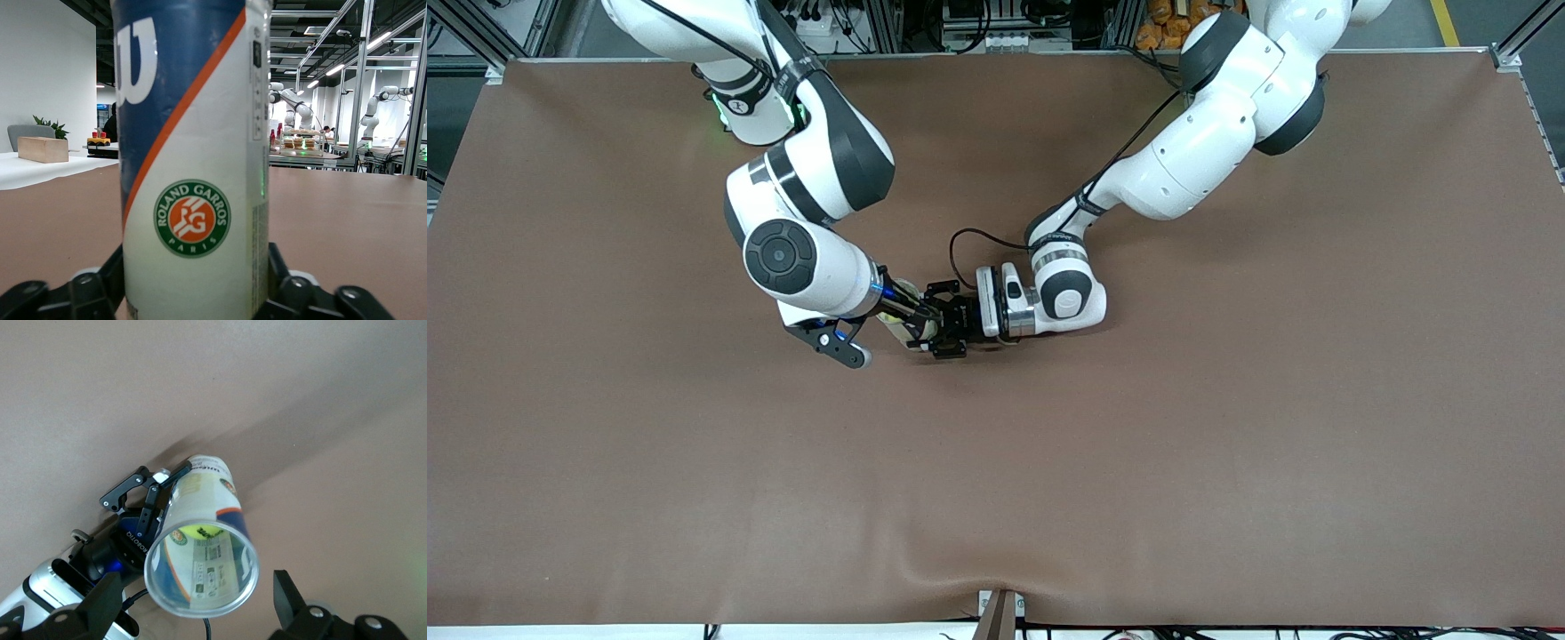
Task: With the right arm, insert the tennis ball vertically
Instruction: 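Release the second ball into the can and withdraw the right gripper, then set the can upright on the table and open the left gripper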
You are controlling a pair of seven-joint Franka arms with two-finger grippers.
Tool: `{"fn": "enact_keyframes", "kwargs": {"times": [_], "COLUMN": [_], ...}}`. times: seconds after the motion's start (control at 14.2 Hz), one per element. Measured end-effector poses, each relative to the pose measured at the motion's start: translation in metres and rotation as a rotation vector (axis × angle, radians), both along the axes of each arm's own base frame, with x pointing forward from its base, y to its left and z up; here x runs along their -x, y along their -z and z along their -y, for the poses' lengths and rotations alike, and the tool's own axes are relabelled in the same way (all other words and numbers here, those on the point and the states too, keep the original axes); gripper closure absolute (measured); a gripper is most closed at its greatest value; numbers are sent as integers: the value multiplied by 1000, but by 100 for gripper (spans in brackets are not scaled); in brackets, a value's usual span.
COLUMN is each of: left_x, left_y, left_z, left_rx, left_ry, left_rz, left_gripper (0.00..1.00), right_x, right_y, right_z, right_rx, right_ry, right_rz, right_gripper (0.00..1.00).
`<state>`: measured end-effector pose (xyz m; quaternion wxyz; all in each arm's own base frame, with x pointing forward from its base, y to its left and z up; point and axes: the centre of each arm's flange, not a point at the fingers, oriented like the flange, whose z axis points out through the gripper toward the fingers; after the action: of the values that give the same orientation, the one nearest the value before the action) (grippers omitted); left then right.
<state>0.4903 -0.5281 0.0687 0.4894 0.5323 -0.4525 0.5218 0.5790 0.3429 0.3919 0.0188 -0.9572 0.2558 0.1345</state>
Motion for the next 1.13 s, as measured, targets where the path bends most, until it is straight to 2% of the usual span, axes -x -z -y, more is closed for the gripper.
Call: {"fn": "enact_keyframes", "kwargs": {"times": [0.14,0.28,0.64,0.92,1.13], "left_x": [-1,-2,2,7,8], "left_y": [4,6,11,15,0], "left_z": [-3,-6,-7,-16,-24], "left_rx": [-7,-12,-20,-40,-57], "left_ry": [-3,-5,-2,-1,1], "left_rz": [-1,-3,-22,-38,-42], "left_gripper": [10,0,0,0,0], "right_x": [-7,-20,-51,-57,-59], "right_y": [0,-2,-13,-36,-62], "right_z": [11,36,125,165,203], "right_rx": [1,-12,-63,-96,-94], "right_ry": [12,-5,-104,-174,-241], "right_rz": [3,11,16,40,86], "right_gripper": [0,0,0,0,0]}}
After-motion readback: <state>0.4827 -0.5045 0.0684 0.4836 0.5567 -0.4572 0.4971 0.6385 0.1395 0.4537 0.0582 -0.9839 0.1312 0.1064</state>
